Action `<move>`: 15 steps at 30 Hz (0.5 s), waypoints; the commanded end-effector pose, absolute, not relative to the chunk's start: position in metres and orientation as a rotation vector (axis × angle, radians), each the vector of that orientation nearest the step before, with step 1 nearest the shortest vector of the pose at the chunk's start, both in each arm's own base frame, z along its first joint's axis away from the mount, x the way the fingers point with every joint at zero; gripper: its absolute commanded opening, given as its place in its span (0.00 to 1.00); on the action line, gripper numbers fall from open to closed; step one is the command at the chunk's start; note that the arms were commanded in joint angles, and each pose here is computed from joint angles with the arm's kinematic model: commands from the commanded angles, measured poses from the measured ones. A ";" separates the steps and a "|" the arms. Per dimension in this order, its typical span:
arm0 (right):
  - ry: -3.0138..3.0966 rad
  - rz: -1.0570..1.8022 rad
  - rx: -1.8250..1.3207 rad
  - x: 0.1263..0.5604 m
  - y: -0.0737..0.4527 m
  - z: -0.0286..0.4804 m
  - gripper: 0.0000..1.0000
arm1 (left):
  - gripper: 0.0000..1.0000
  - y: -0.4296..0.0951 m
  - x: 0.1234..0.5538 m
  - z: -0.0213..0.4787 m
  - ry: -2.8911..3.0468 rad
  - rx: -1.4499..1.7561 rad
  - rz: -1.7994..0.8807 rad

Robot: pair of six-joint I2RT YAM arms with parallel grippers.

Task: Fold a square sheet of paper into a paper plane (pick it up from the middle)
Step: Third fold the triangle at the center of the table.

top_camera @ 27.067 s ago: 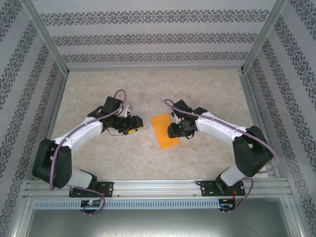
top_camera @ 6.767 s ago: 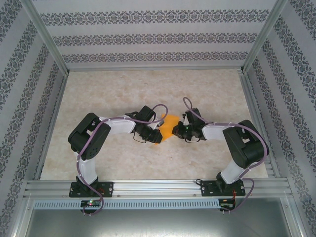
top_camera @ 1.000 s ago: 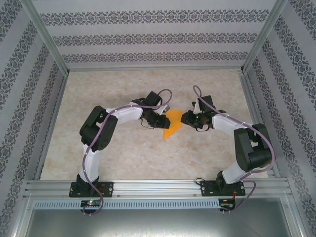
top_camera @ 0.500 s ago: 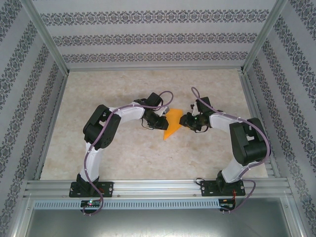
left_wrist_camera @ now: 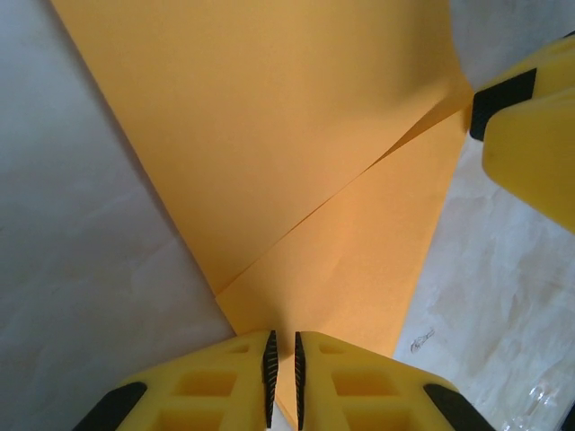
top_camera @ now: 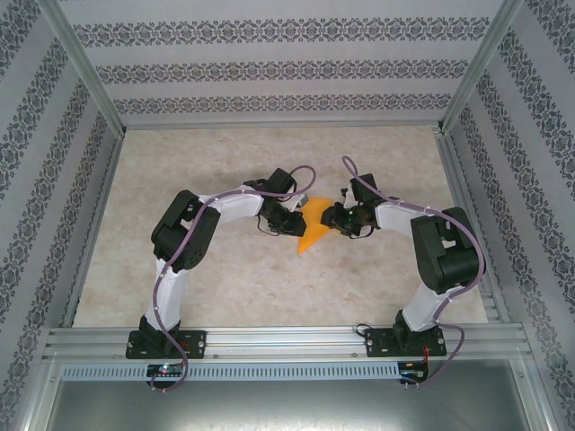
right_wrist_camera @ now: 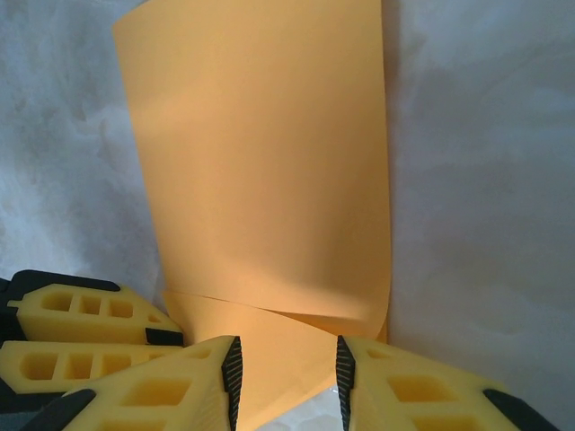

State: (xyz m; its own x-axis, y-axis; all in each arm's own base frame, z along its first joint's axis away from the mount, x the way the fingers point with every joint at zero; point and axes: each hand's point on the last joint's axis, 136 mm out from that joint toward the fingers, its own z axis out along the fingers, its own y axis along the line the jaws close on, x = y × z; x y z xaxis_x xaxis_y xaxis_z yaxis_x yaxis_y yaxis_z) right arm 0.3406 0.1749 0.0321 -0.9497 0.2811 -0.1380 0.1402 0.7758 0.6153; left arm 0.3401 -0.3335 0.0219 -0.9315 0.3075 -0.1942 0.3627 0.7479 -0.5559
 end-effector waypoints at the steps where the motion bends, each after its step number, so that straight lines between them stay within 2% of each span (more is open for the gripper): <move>1: 2.736 0.885 0.338 0.339 0.173 0.041 0.36 | 0.19 -0.317 0.329 -0.005 2.952 0.554 -0.850; 15: 2.764 0.874 0.389 0.335 0.171 0.030 0.36 | 0.18 -0.314 0.323 -0.012 2.975 0.554 -0.846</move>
State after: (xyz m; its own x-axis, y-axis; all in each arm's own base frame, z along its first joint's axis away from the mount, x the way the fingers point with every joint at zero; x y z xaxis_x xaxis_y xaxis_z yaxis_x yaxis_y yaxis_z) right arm 0.3391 0.1676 0.0387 -0.9383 0.3084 -0.1566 0.1602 0.7886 0.5937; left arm 0.3400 -0.3335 0.0219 -0.9275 0.3158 -0.1998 0.3728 0.7444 -0.5540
